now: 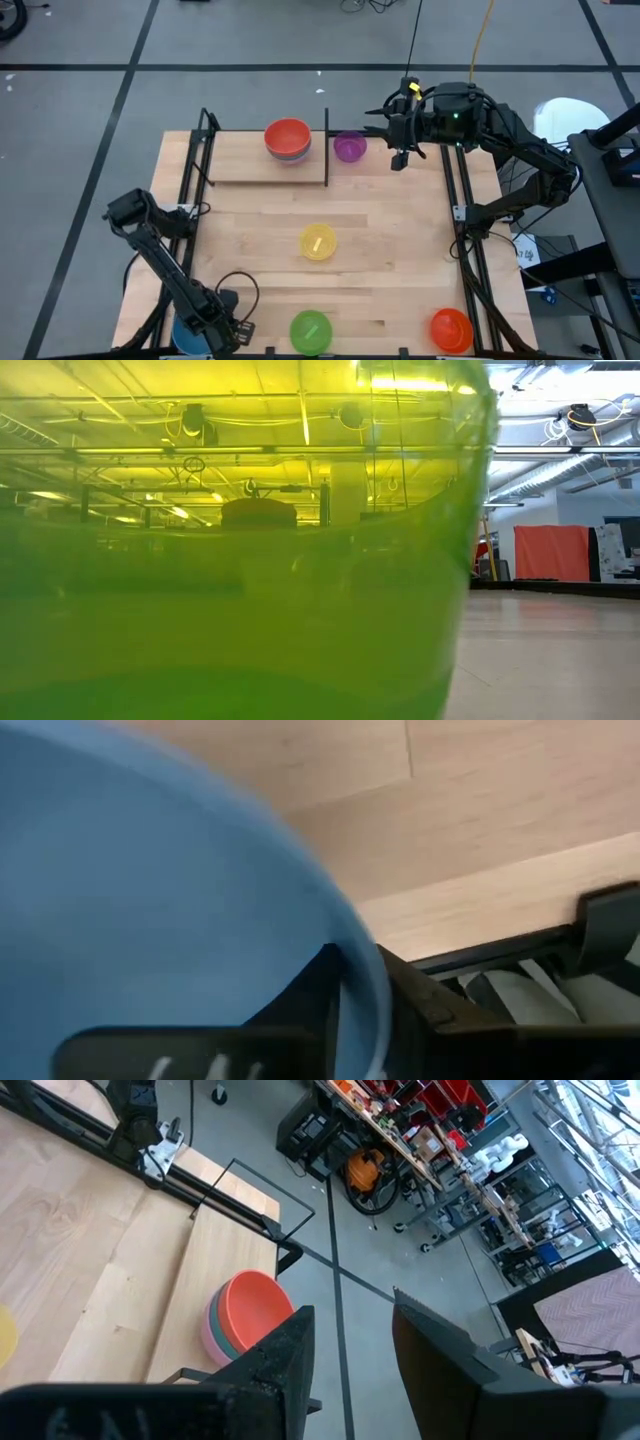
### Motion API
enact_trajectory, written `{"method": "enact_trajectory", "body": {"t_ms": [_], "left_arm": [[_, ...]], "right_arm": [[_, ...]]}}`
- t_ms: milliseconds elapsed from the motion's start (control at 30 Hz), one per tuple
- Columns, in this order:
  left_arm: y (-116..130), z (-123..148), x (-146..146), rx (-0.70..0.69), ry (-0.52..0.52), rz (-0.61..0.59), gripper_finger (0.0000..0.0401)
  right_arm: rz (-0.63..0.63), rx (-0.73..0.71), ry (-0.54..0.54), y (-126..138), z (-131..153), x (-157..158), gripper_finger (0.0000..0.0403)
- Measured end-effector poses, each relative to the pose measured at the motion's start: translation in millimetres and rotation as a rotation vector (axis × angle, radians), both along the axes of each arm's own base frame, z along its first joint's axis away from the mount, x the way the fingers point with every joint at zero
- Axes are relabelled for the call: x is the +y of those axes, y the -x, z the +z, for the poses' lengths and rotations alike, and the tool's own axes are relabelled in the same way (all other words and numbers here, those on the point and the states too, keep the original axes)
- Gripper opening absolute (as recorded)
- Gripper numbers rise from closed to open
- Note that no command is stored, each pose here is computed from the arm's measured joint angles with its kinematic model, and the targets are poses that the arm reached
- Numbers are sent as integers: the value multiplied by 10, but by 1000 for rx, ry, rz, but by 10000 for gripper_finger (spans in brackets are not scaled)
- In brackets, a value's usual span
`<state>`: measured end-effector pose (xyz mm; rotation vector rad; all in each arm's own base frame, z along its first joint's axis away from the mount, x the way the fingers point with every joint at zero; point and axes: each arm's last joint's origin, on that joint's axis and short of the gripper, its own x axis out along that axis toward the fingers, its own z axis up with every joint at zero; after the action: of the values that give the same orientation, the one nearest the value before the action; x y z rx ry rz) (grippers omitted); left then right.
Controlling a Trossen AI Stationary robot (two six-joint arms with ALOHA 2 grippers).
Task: Place and stack bowls onto a shelf
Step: Stack the big blue bowl into the orange bowl on the shelf
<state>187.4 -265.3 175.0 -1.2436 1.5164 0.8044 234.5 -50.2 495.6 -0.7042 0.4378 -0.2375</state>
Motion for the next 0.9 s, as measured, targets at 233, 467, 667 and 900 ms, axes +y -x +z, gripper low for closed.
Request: {"method": "enact_trajectory", "body": {"t_ms": [233,467,667,900], "left_arm": [[10,106,60,5,13,-11,8],[35,446,377,-67,-11,-125,5],[95,865,885,-129,-21,-183,5],[133,1251,1537,-373,-127,-303,5]], "right_arm": [[1,-23,5,-7,22,-1,132],[2,-54,15,-15,53,-3,132],[10,-46,43,-16,55,-3,132],[14,-41,53,-16,55,-3,132]]}}
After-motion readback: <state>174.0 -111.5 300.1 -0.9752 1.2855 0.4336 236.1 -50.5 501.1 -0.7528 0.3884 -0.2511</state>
